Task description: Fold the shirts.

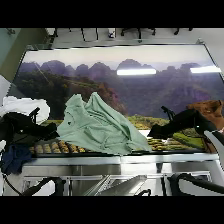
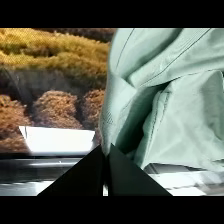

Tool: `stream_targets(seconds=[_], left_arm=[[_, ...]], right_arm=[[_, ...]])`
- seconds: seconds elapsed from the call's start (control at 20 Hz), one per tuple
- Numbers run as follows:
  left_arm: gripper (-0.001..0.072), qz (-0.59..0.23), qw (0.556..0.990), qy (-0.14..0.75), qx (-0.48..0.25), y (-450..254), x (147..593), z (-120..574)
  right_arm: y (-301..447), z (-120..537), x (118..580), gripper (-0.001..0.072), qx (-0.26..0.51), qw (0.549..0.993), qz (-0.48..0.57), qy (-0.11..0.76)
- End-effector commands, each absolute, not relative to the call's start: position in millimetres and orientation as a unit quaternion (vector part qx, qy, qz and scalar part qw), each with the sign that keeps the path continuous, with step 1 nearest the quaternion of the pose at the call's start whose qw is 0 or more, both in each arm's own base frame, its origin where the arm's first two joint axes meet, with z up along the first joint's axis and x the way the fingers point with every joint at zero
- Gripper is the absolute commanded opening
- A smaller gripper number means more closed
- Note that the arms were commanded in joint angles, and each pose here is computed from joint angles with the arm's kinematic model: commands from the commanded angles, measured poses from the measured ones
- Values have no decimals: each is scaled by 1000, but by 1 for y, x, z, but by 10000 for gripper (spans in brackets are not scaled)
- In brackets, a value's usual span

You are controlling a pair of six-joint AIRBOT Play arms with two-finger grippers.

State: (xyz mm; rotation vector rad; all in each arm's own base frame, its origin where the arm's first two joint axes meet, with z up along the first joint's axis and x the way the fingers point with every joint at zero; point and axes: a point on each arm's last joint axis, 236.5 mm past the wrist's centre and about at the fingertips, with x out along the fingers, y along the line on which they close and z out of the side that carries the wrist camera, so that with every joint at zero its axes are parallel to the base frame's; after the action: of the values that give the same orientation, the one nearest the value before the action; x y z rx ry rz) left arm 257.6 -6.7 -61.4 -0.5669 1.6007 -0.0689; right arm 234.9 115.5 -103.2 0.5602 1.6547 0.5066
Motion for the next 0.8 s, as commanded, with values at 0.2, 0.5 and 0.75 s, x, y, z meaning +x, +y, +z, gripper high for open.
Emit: stream_targets(seconds=[0.2, 0.5, 0.75], left_arm=[[27, -35, 661, 707, -247, -6, 259, -63], [283, -37, 660, 709, -248, -7, 258, -62], [619, -23, 695, 675, -247, -6, 261, -32]], right_arm=[[146, -134, 203, 435, 230, 602, 229, 730], [159, -134, 205, 21, 217, 609, 242, 723], [157, -122, 226, 20, 206, 645, 245, 694]])
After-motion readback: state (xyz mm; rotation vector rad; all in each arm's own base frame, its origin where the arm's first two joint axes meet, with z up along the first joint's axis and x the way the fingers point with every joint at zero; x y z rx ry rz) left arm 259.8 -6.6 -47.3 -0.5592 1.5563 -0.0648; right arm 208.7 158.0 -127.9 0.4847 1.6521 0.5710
